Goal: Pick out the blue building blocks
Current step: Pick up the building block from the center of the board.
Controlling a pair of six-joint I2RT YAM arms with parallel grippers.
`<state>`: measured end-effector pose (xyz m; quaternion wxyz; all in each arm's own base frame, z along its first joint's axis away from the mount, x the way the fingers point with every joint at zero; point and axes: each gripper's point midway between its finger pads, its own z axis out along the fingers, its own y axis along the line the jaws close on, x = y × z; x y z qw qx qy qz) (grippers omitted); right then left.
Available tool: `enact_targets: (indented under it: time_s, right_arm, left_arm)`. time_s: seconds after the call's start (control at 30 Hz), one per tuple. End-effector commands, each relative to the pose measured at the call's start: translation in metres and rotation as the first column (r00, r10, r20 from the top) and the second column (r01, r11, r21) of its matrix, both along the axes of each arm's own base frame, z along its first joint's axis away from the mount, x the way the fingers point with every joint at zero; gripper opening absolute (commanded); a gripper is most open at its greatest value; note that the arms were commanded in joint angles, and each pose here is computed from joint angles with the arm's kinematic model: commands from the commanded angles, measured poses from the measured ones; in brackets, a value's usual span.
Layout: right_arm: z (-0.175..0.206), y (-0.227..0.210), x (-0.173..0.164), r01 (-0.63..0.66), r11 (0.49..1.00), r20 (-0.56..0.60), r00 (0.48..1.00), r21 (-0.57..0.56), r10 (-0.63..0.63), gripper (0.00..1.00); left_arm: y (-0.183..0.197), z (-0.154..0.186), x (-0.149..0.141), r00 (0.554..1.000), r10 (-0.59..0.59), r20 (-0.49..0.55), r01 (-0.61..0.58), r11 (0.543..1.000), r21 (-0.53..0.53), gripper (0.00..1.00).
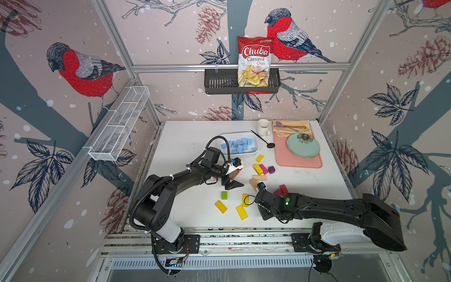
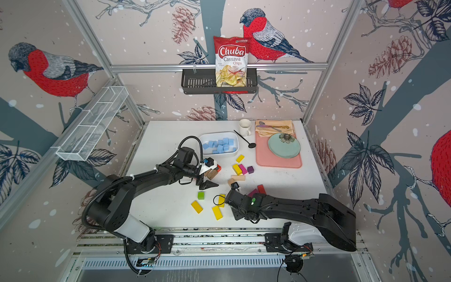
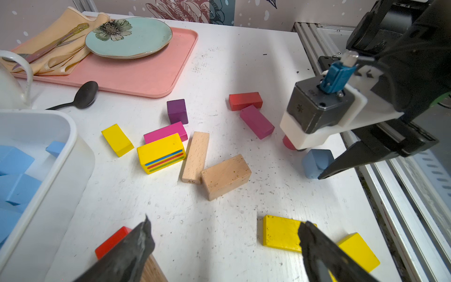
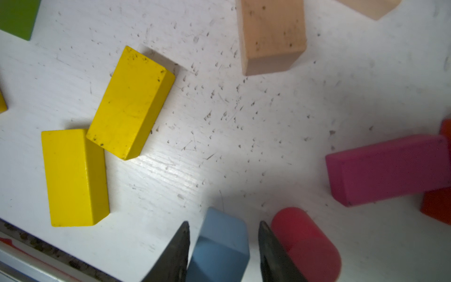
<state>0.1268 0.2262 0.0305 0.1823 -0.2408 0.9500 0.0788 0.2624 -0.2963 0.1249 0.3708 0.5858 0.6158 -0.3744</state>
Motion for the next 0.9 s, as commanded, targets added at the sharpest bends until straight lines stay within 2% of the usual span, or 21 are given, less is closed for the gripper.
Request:
enact_targets:
  time_s: [0.0,0.5,0.7,0.87]
  right_arm:
    - [-0.003,-0.002,-0.003,0.006,1.0,-0.016,1.0,-0.008,-0.007,0.43]
    - [-0.004,0.0,0.0,0.003,1.0,-0.004,1.0,-0.01,-0.003,0.23]
    - [0.014,0.006,0.02,0.031,0.998,0.044,0.998,0.047,-0.033,0.19]
    - [0.042,0.007,0.054,0.071,0.987,0.1,0.991,0.141,-0.086,0.17]
  left_arm:
    - [-0.001,0.002,-0.001,1.0,-0.02,0.015,0.02,1.0,-0.005,0.96]
    - [-0.002,0.002,0.001,1.0,-0.013,0.019,0.013,1.0,-0.003,0.96]
    - [-0.001,0.006,0.003,0.999,0.009,0.033,-0.009,1.0,-0.01,0.96]
    - [0.003,0.015,0.014,0.992,0.088,0.089,-0.086,0.996,-0.033,0.96]
